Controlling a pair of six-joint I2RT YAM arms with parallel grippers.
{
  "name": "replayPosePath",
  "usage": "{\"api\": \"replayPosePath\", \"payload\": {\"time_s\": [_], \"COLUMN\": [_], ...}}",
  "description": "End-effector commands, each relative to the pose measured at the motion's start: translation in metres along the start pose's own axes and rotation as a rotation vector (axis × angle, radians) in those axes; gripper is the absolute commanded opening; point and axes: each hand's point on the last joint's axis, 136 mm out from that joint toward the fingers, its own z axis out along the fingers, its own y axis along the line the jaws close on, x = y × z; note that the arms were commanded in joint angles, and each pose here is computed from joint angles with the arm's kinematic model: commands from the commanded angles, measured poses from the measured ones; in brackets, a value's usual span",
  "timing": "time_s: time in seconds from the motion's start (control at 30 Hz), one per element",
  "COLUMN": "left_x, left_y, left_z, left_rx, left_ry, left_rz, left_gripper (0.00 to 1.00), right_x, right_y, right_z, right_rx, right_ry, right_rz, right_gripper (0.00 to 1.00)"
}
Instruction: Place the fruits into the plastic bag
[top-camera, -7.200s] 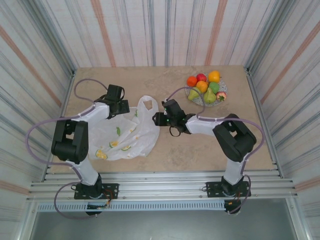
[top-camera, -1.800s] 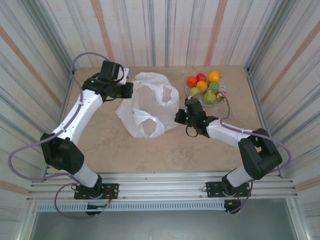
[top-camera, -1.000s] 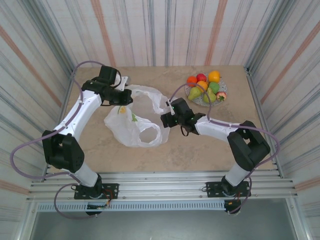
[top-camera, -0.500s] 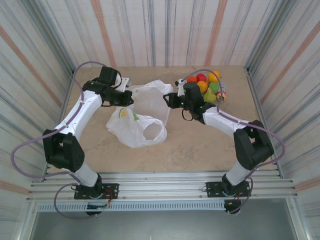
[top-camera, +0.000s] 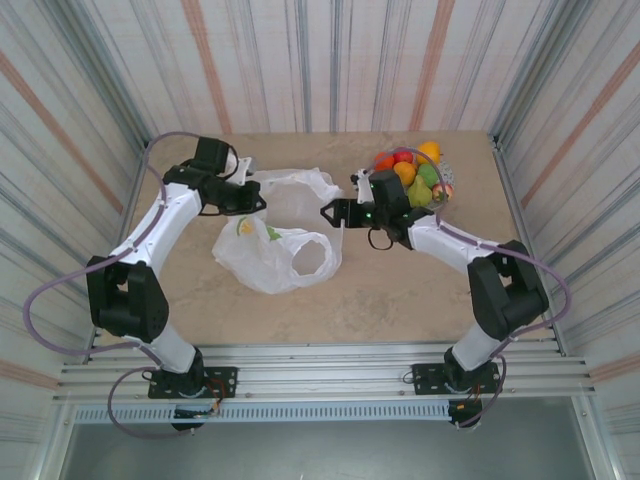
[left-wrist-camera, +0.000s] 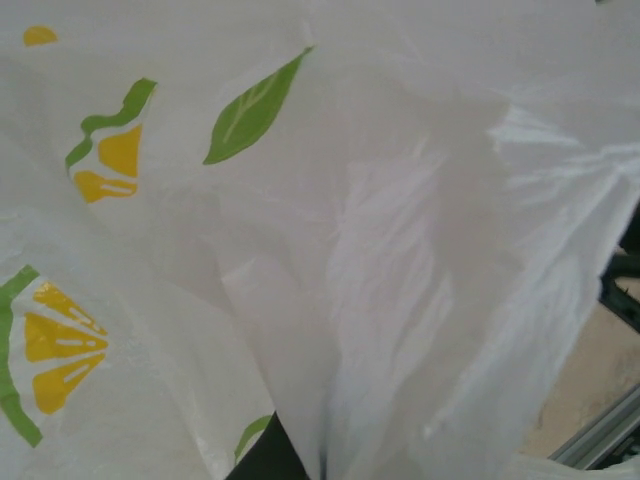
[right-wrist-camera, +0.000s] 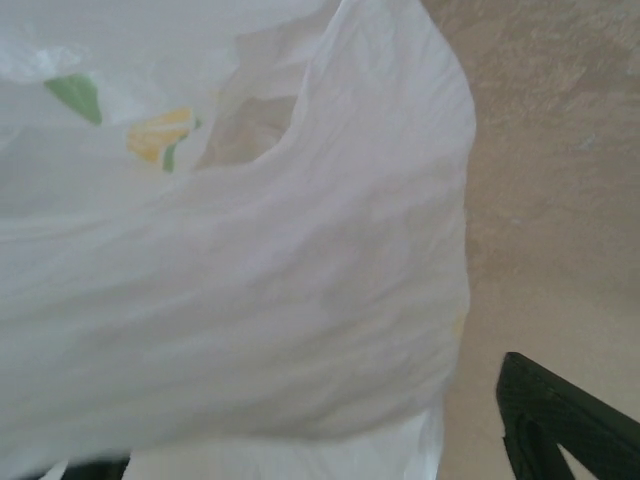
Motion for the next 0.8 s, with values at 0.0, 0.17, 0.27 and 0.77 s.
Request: {"api": "replayPosePath", "payload": {"time_s": [0.0, 0.17, 0.27, 0.77], "left_x": [-0.008, -0.011, -0.011, -0.011], "left_y": [0.004, 0.009, 0.010, 0.002], "left_z": [-0.002, -0.003, -0.002, 0.013], "left_rx": [0.050, 0.047, 0.051, 0.164], "left_ry": [-0.038, -0.057, -0.054, -0.058], "left_rz": [-0.092, -0.122, -0.127, -0.258], "left_gripper": [0.00, 0.00, 0.00, 0.00], "right_x": [0.029, 0.053, 0.059, -0.010], "right_y": [0.006, 0.012, 0.013, -0.129], "right_z": [-0.016, -0.035, -0.048, -0.102], "right_rx": [-0.007, -0.017, -0.010, 0.457], "right_ry": [0.085, 0.134, 0.142, -0.099], "right_rz": [-0.052, -0.068, -0.072, 0.260], "right_gripper": [0.98, 1.00, 1.00, 0.94]}}
